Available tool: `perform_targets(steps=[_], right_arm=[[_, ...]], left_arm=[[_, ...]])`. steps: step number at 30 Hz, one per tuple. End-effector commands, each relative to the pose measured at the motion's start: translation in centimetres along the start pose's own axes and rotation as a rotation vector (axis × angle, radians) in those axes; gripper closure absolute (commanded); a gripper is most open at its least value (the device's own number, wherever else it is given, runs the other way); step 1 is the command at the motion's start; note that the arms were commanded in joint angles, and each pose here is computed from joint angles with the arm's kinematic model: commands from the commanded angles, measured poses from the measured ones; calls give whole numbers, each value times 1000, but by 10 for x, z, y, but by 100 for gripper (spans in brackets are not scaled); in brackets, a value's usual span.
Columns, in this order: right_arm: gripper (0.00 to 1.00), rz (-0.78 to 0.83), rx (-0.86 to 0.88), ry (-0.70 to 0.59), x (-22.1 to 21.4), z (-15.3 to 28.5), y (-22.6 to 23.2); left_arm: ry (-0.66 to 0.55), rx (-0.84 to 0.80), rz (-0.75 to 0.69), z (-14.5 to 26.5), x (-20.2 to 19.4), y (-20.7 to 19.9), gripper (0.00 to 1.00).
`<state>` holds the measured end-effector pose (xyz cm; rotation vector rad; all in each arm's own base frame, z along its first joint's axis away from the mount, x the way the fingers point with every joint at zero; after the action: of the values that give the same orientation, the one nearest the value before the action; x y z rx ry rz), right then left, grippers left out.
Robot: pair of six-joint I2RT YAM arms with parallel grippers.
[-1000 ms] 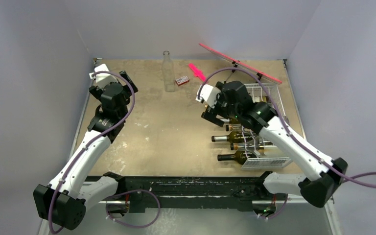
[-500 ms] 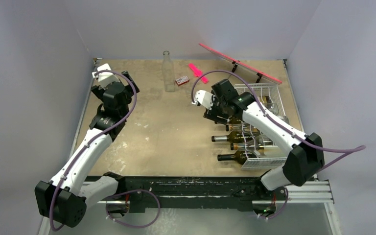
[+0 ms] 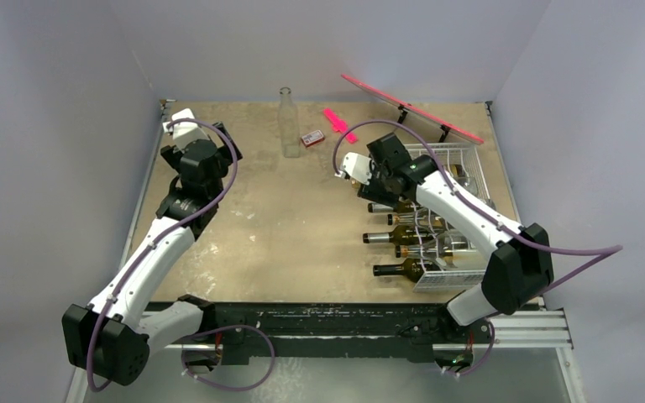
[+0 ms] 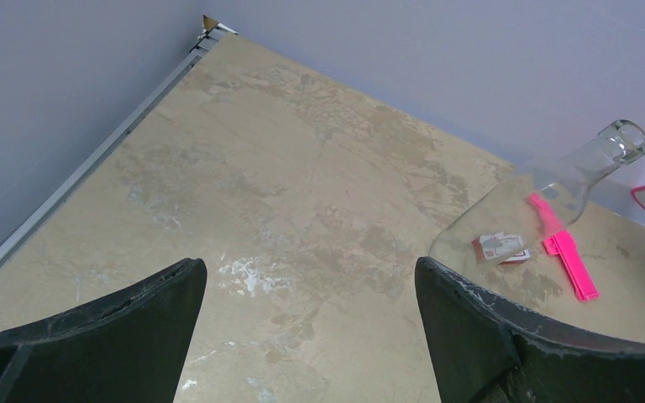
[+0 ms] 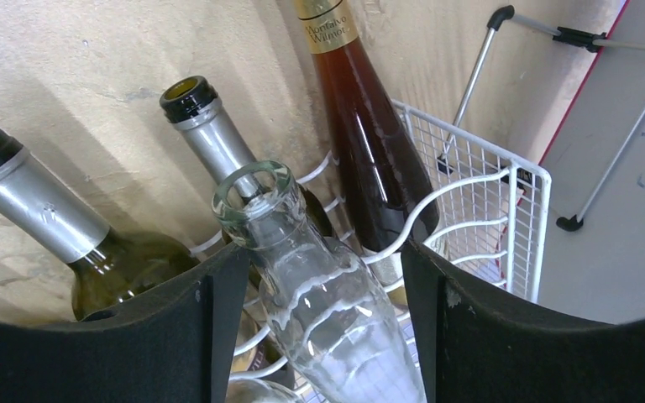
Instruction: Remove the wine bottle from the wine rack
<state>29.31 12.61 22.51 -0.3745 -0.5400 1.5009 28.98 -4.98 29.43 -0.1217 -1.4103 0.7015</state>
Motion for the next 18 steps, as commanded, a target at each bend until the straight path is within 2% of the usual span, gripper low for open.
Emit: perform_targets(steps=[1, 10, 15, 18], right_arm=[[32, 39, -11, 5, -2, -7, 1], [31, 72, 49, -3, -4, -30, 14], [43, 86, 73, -44, 1, -37, 15], [46, 103, 81, -49, 2, -40, 15]], left_arm=[[-34, -49, 59, 4, 17, -15, 7], [-47, -39, 56, 4, 19, -13, 7], [-44, -32, 51, 3, 18, -13, 7], [-43, -32, 50, 3, 17, -13, 7]])
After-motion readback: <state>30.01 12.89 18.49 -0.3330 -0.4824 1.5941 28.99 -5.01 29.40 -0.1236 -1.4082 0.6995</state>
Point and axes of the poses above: each gripper's point midway between its finger pads, its own z axis back along the fingers, its own y axis along the line the jaws close on, x = y × z, the point moved 8 cm from there along z, back along the fingers, and after that the axes turned 15 degrees about z, right-handed, at the moved point
